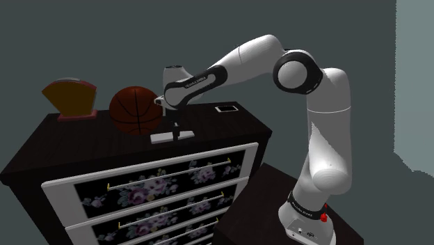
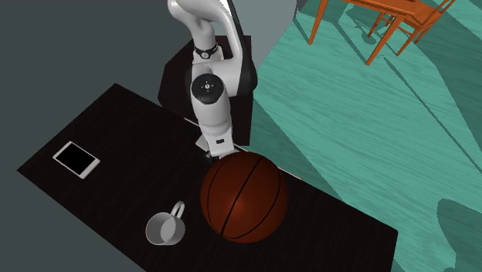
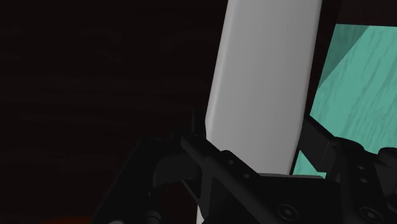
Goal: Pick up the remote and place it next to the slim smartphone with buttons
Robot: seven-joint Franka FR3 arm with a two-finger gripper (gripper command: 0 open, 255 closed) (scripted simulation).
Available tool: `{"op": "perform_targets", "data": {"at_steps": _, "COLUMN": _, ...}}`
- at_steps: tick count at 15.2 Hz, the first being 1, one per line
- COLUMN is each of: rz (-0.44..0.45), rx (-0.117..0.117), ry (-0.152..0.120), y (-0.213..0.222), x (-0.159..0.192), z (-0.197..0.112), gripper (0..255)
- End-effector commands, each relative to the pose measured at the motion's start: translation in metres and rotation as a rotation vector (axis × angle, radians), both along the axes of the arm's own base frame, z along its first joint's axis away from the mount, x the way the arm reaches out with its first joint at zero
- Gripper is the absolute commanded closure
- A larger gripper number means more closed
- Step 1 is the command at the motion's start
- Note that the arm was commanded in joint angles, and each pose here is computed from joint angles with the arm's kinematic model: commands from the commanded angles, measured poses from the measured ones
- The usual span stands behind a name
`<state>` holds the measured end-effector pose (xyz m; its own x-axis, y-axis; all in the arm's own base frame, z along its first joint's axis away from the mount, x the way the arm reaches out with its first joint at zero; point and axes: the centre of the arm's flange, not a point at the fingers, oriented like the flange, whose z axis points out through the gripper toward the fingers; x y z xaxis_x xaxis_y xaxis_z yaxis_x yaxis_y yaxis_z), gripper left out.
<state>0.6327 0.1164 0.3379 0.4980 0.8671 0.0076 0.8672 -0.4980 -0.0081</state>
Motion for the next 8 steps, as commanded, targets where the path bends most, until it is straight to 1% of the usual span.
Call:
{"op": "perform_targets", "data": {"at_steps": 1, "rz": 0.0, "rx": 0.0, "ry": 0.0, "y": 0.0, "x": 0.0, "z": 0.011, "gripper": 255}}
{"op": "perform_targets", "data": {"at_steps": 8, "rz": 0.0, "rx": 0.0, "ry": 0.0, "y": 0.0, "x": 0.0, "z": 0.048, "gripper": 255}}
